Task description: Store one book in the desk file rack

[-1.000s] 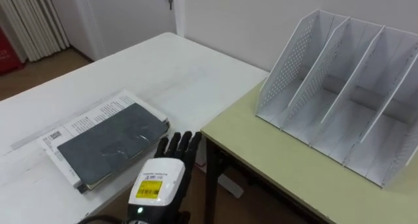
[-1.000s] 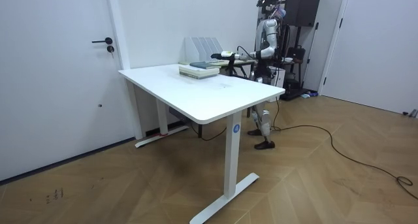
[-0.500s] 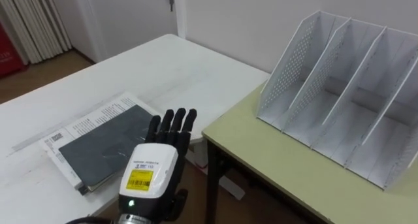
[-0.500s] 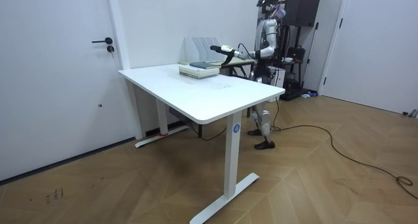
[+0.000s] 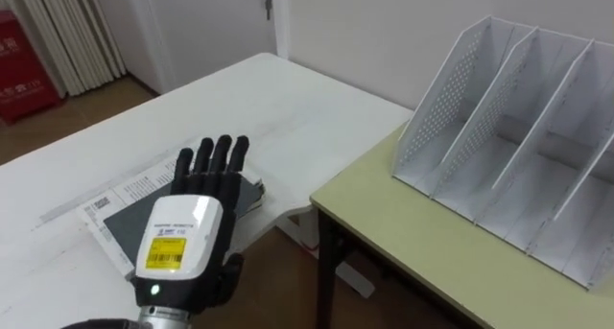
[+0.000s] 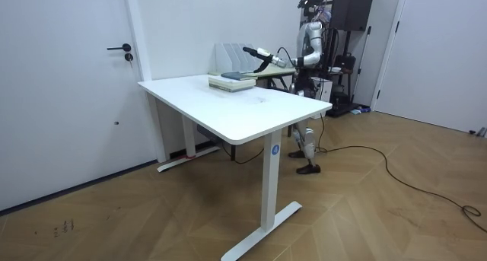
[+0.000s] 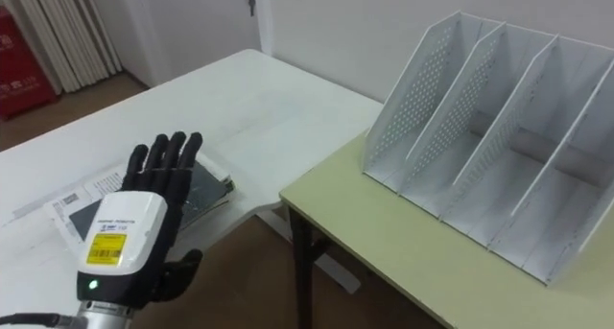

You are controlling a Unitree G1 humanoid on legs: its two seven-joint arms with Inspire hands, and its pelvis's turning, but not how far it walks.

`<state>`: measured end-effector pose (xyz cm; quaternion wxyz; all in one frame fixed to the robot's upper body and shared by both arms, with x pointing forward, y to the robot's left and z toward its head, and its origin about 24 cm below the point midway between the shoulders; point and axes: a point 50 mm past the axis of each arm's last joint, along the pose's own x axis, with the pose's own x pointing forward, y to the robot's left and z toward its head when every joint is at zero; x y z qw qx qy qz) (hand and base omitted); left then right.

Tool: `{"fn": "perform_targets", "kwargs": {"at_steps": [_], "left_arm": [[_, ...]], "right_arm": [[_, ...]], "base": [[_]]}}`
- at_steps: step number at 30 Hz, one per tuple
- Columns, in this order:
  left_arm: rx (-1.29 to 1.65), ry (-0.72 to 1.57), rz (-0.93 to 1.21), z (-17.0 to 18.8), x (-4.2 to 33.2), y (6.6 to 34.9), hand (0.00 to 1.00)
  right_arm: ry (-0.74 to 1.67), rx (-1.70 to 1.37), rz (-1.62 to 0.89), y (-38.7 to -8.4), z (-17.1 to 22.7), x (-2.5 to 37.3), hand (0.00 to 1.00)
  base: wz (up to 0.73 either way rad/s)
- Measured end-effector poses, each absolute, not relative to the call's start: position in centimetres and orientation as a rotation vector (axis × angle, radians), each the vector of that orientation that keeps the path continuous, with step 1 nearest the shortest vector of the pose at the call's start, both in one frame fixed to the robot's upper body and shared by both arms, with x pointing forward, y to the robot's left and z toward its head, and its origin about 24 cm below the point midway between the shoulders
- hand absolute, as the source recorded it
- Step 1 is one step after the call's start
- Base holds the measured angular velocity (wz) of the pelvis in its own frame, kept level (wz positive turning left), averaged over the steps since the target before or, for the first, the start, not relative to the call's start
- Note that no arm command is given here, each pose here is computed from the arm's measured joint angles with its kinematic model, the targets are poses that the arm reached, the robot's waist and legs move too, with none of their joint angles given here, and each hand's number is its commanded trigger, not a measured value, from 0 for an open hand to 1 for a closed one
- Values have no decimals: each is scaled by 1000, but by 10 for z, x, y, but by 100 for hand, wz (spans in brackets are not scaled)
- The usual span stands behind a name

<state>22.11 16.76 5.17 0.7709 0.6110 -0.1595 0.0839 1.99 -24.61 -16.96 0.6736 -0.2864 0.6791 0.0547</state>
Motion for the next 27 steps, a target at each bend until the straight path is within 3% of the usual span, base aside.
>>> {"fn": "perform_targets", "kwargs": {"at_steps": [9, 27], "left_arm": [[1349, -275, 241, 48, 223, 185, 0], [1337, -165, 216, 42, 228, 192, 0]], "right_arm": [[1523, -645, 125, -246, -170, 19, 0], [1505, -633, 104, -249, -169, 25, 0]], "base": [[-4], [2]]}}
